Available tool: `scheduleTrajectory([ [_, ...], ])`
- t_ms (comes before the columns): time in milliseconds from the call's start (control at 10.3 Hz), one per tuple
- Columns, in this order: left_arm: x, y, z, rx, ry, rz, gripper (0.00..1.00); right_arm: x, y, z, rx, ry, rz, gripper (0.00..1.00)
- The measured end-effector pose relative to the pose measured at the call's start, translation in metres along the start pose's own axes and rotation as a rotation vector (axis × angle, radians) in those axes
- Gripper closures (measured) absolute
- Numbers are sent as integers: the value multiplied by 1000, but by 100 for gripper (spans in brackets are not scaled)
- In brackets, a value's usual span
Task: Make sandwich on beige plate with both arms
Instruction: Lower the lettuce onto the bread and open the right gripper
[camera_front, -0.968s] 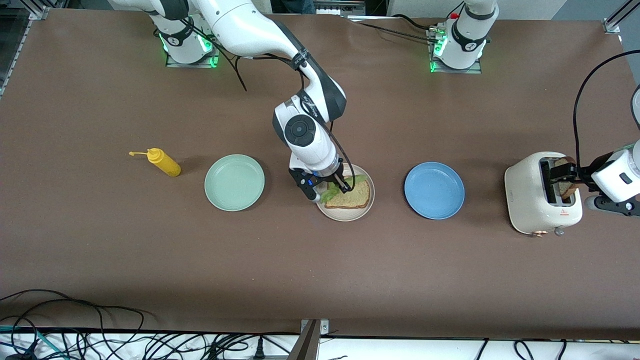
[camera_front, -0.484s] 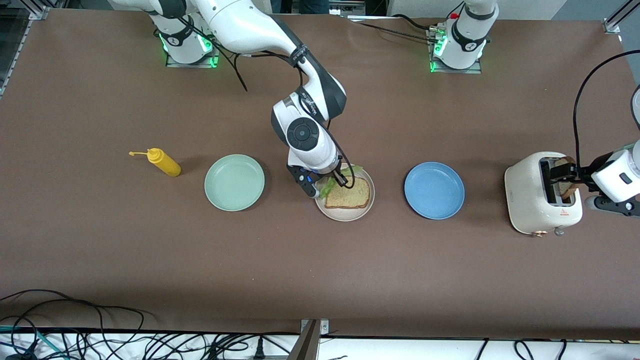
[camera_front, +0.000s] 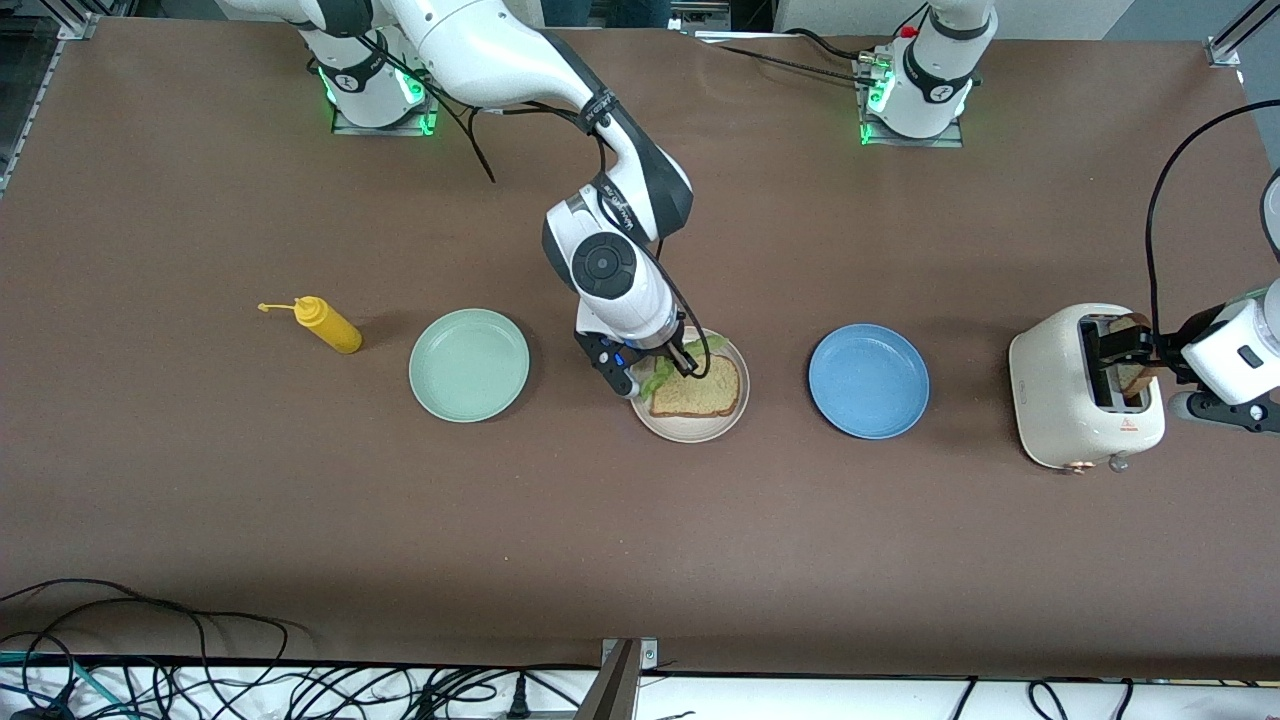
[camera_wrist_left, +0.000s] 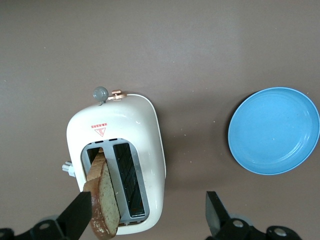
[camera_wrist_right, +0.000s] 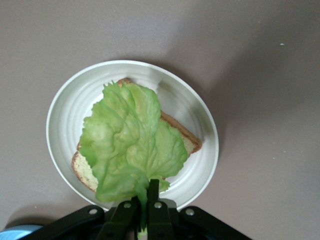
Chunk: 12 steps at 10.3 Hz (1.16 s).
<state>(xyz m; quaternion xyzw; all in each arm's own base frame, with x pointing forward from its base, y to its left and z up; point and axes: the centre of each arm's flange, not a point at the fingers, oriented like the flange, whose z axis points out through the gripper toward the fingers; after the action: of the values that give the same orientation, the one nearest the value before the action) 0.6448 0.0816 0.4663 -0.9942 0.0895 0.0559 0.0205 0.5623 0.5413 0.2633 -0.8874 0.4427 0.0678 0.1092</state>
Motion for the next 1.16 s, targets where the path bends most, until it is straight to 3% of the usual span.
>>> scheduleTrajectory([
  [97, 0, 0, 0, 0, 0, 0, 0, 1, -1, 3, 17, 4, 1, 91],
  [290, 0, 0, 0, 0, 0, 0, 0, 2, -2, 7, 25, 8, 1, 74],
  [581, 0, 2, 0, 0, 1, 3, 0, 2, -1, 7, 25, 7, 1, 63],
  [774, 1, 2, 0, 0, 1, 3, 0, 2, -2, 6, 30, 8, 1, 42],
  [1065, 1, 3, 0, 0, 1, 5, 0, 10, -5, 2, 55, 23, 5, 0],
  [1161, 1, 3, 0, 0, 1, 5, 0, 13, -7, -1, 71, 33, 0, 0],
])
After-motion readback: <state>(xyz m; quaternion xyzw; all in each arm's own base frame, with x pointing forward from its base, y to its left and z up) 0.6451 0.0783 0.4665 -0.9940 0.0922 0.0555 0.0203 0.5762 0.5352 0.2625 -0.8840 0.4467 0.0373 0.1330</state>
